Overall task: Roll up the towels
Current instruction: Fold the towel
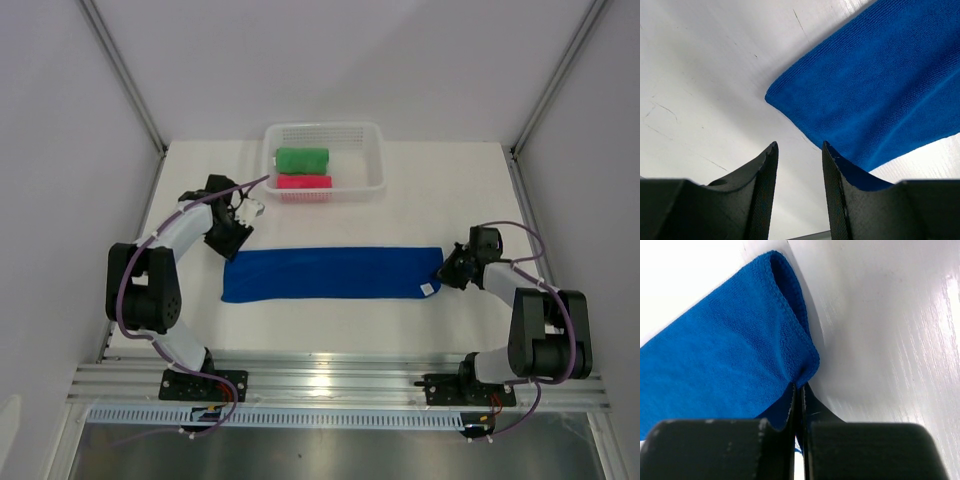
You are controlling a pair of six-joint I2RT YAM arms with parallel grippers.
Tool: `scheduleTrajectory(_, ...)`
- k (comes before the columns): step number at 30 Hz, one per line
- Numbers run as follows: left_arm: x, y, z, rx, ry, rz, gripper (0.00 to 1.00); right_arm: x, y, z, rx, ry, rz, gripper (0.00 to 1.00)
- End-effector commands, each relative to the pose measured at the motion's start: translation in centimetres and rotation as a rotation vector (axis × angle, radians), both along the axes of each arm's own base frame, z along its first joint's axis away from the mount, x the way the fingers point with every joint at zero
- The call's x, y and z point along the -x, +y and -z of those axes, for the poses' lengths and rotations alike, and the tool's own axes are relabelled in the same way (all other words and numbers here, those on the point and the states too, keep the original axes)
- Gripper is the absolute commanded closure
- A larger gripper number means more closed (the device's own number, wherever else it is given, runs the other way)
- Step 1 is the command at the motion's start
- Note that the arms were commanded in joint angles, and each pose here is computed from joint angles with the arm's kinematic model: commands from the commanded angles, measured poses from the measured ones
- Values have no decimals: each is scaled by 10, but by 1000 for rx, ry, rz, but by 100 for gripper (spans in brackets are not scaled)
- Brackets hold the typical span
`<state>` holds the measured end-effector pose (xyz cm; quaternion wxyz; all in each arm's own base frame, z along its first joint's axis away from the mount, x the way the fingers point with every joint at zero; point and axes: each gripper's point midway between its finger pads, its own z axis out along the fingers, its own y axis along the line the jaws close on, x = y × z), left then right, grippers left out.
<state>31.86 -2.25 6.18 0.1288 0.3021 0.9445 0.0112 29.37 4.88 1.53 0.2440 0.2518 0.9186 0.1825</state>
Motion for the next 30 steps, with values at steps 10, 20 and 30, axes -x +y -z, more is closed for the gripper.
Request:
scheduleTrajectory(10, -4, -1, -17, 28, -53, -13, 56, 35, -66, -18, 83, 167, 162, 100)
scheduleTrajectory(20, -2, -1, -19, 28, -63, -2, 56, 10, -145, -78, 277, 155, 226, 100)
scheduleTrajectory(30, -2, 2, -18, 28, -62, -6, 56, -30, -88, -138, 463, 72, 42, 100)
